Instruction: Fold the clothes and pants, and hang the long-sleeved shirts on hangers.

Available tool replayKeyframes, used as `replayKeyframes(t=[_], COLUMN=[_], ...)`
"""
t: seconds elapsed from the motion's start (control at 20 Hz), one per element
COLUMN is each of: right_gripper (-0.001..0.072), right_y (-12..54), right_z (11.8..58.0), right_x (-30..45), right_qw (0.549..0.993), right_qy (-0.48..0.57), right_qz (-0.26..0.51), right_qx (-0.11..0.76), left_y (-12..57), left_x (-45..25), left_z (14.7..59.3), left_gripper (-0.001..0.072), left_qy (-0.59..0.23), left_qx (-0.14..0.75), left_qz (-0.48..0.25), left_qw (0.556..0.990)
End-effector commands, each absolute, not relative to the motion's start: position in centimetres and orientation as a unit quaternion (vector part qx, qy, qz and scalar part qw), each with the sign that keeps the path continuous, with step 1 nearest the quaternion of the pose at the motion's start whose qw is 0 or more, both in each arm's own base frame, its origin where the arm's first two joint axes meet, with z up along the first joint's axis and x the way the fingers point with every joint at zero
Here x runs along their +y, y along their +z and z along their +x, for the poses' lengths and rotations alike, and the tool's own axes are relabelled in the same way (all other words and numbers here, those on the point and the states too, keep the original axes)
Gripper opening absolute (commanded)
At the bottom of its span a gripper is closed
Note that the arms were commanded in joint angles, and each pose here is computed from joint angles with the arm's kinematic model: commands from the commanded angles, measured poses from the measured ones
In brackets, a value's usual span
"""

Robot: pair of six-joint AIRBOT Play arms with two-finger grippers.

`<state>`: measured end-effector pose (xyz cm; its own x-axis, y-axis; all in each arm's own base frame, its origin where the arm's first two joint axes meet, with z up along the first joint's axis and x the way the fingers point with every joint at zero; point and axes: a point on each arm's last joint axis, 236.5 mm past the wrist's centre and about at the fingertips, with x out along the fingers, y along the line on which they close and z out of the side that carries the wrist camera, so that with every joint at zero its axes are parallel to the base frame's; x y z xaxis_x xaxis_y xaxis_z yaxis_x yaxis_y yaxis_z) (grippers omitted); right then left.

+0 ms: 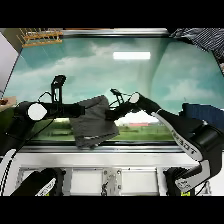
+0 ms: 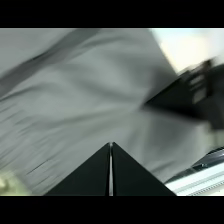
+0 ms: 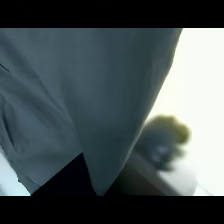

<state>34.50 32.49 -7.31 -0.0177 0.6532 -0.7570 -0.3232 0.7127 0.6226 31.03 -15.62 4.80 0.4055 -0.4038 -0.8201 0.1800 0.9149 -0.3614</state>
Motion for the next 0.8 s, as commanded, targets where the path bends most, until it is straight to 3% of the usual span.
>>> replayKeyframes(t=[0.0,0.15,0.3,0.45,0.6,0.75], right_gripper=[0.0020,0.0020,0.0021,0.0020,0.0020,0.0020], right_y=[-5.3,-0.4,3.2,4.8,6.6,8.9], right_z=[38.3,40.4,40.0,37.8,35.7,34.0], right_x=[18.1,4.1,-6.3,-15.3,-21.2,-24.0], right_qw=[0.752,0.802,0.830,0.827,0.822,0.829], right_qy=[0.213,0.071,-0.040,-0.161,-0.248,-0.285], right_qz=[0.006,-0.017,0.059,0.154,0.229,0.239], right_qx=[0.623,0.593,0.554,0.516,0.459,0.417], left_y=[4.8,4.8,4.8,4.8,4.8,4.8], left_x=[-15.7,-15.7,-15.7,-15.7,-15.7,-15.7], left_z=[31.0,31.0,31.0,31.0,31.0,31.0], left_gripper=[0.0004,0.0004,0.0004,0.0004,0.0004,0.0004], left_qy=[-0.176,-0.176,-0.176,-0.176,-0.176,-0.176], left_qx=[0.517,0.517,0.517,0.517,0.517,0.517], left_qz=[-0.108,-0.109,-0.109,-0.109,-0.109,-0.108], left_qw=[0.831,0.831,0.831,0.831,0.831,0.831])
